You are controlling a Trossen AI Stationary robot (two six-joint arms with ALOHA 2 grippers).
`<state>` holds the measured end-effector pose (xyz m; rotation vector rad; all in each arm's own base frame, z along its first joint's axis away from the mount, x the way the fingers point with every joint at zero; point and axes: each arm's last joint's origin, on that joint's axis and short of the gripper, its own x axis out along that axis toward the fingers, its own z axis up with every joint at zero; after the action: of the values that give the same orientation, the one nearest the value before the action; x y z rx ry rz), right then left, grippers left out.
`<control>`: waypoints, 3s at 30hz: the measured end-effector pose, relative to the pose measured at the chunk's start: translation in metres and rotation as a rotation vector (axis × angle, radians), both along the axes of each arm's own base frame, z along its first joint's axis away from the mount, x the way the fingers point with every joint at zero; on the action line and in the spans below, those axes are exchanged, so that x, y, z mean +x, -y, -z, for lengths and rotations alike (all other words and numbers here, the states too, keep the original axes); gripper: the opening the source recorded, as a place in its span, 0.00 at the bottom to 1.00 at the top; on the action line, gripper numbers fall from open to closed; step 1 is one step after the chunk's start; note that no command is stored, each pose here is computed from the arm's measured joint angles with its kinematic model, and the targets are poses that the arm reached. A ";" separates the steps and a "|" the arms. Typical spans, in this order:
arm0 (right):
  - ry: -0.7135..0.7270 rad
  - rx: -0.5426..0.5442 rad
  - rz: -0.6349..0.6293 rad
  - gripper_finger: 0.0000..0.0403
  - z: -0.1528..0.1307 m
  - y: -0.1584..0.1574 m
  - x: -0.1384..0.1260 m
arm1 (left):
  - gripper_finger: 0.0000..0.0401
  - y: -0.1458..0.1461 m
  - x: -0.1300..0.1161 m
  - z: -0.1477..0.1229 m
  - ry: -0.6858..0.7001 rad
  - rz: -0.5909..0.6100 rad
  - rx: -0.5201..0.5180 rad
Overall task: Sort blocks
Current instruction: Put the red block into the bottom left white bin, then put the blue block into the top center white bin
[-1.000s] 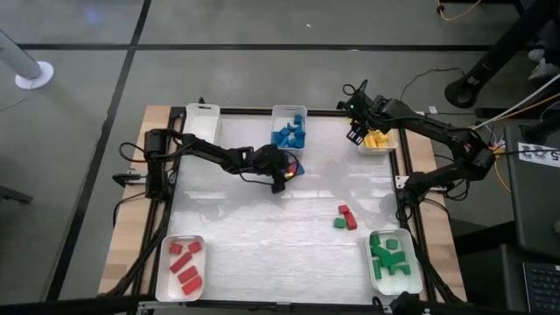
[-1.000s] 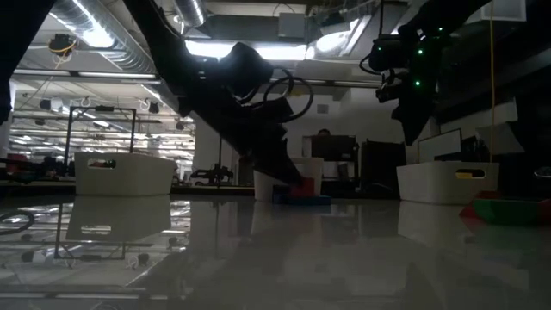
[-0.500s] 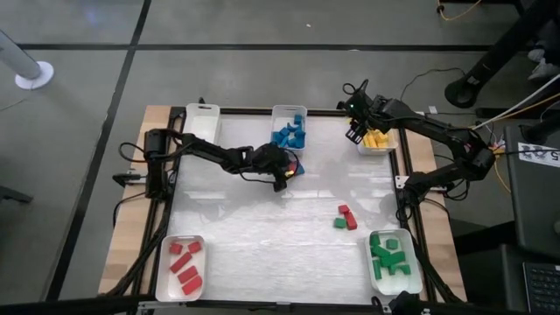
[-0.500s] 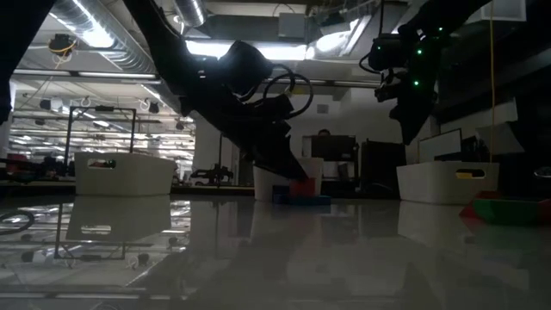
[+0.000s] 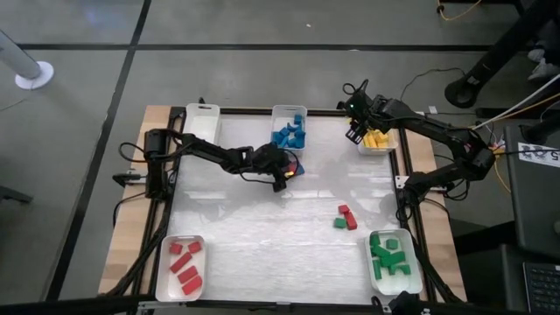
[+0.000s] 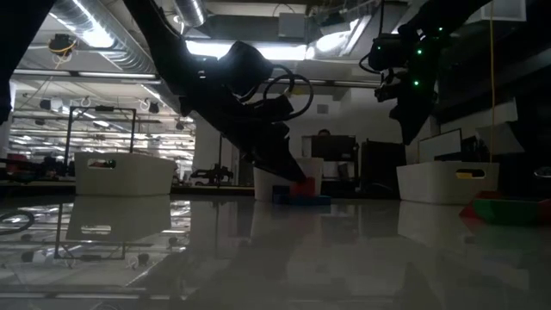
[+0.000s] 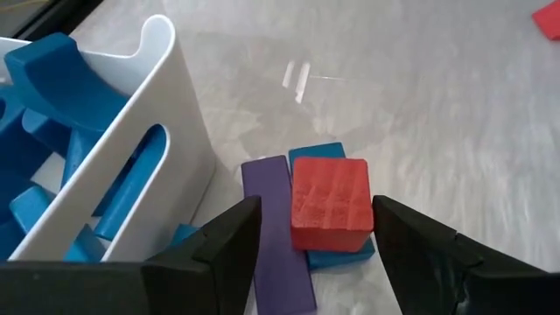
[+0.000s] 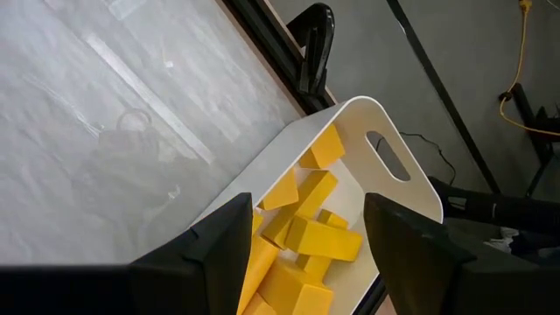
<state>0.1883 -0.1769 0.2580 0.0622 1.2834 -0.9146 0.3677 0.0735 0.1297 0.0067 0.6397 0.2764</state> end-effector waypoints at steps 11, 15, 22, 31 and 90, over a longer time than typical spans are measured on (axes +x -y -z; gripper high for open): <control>0.000 0.001 0.000 0.55 0.000 0.000 0.000 | 0.51 0.000 0.005 0.022 -0.017 0.031 -0.025; 0.001 0.003 -0.001 0.55 0.000 0.000 0.000 | 0.46 0.000 0.008 0.026 0.005 0.030 -0.019; 0.003 0.006 -0.003 0.55 0.000 0.000 0.000 | 0.31 0.000 0.008 0.026 0.005 0.045 -0.011; 0.028 0.034 -0.018 0.55 0.001 -0.001 0.001 | 0.30 0.009 0.006 0.010 0.021 0.063 -0.007; 0.379 0.038 -0.768 0.55 0.135 -0.147 0.136 | 0.44 0.229 -0.234 -0.133 -0.750 -0.235 -0.884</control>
<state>0.3243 -0.0296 0.1227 -0.2090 0.8556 -0.1985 0.1339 -0.1556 0.2626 -0.8515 1.4717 0.1923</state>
